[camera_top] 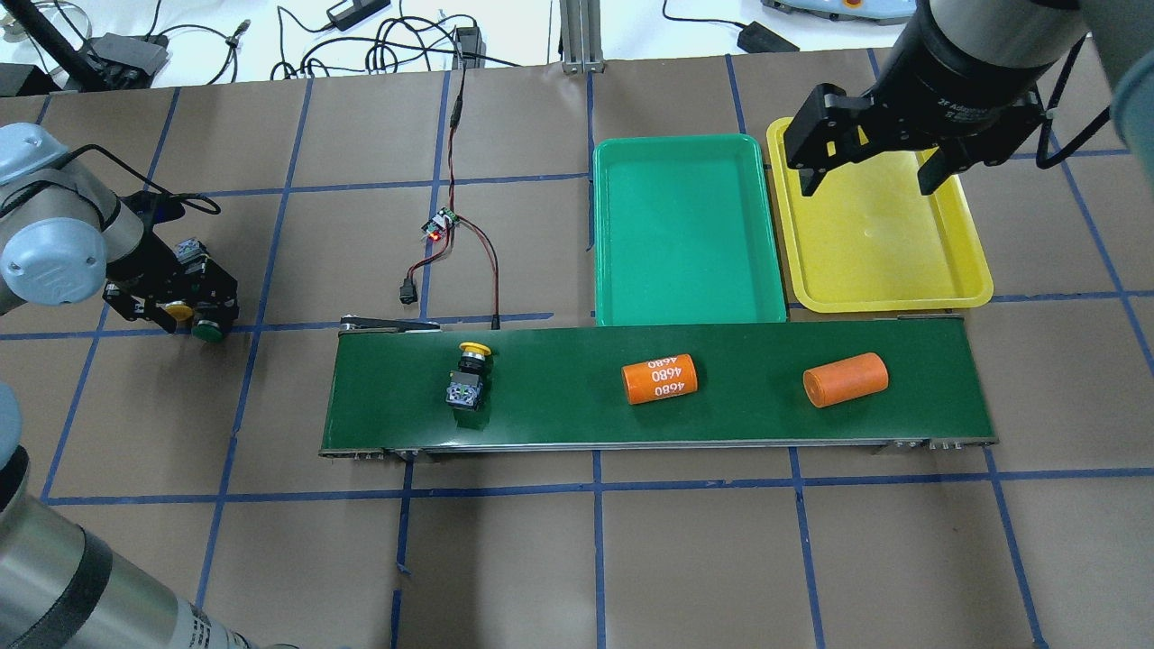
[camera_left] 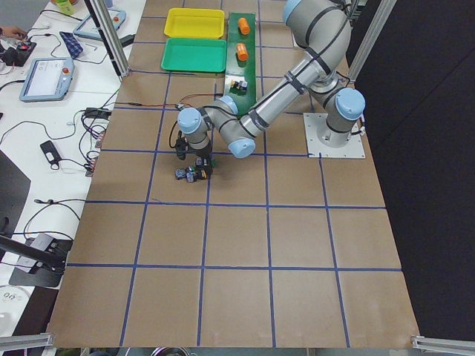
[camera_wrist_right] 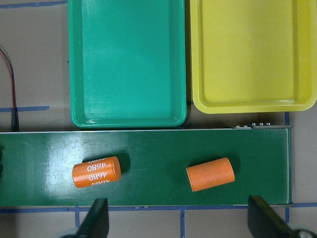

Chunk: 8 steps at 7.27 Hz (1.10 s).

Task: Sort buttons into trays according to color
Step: 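Carry the green-capped button onto the belt and release it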

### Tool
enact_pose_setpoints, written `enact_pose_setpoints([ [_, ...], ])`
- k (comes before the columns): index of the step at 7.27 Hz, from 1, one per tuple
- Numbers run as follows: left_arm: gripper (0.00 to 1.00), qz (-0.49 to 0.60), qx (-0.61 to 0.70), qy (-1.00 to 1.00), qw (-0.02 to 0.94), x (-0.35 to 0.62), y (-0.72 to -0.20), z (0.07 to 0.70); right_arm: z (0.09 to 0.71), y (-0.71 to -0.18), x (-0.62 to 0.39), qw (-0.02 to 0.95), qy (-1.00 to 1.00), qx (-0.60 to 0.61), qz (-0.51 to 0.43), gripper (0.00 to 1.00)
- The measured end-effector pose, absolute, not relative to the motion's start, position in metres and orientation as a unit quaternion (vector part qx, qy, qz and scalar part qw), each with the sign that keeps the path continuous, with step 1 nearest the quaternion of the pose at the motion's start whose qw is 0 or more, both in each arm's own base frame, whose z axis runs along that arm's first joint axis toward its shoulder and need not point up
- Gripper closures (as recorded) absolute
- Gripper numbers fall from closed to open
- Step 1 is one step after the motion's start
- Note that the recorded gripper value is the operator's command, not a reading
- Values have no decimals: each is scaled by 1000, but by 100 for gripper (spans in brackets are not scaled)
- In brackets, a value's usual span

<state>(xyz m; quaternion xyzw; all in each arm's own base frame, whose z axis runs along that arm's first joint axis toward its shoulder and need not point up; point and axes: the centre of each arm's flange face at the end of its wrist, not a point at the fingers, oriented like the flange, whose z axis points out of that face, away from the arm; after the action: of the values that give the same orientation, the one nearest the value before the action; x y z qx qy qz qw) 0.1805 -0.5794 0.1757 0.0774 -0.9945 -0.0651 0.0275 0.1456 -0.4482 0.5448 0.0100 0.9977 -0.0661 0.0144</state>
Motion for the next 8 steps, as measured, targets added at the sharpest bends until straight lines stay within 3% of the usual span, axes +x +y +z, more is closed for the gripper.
enact_pose_setpoints([
  [1,87,-64,72,-995,27,179,-577,170,545,-448,146,14,998,10,-66,0],
  [2,100,-63,69,-995,27,177,-574,170,545,-448,146,14,998,10,-66,0],
  [6,100,-59,46,-997,6,134,-565,203,545,-448,146,14,998,10,-66,0],
  [8,100,-73,41,-996,11,80,-544,252,545,-448,146,14,998,10,-66,0],
])
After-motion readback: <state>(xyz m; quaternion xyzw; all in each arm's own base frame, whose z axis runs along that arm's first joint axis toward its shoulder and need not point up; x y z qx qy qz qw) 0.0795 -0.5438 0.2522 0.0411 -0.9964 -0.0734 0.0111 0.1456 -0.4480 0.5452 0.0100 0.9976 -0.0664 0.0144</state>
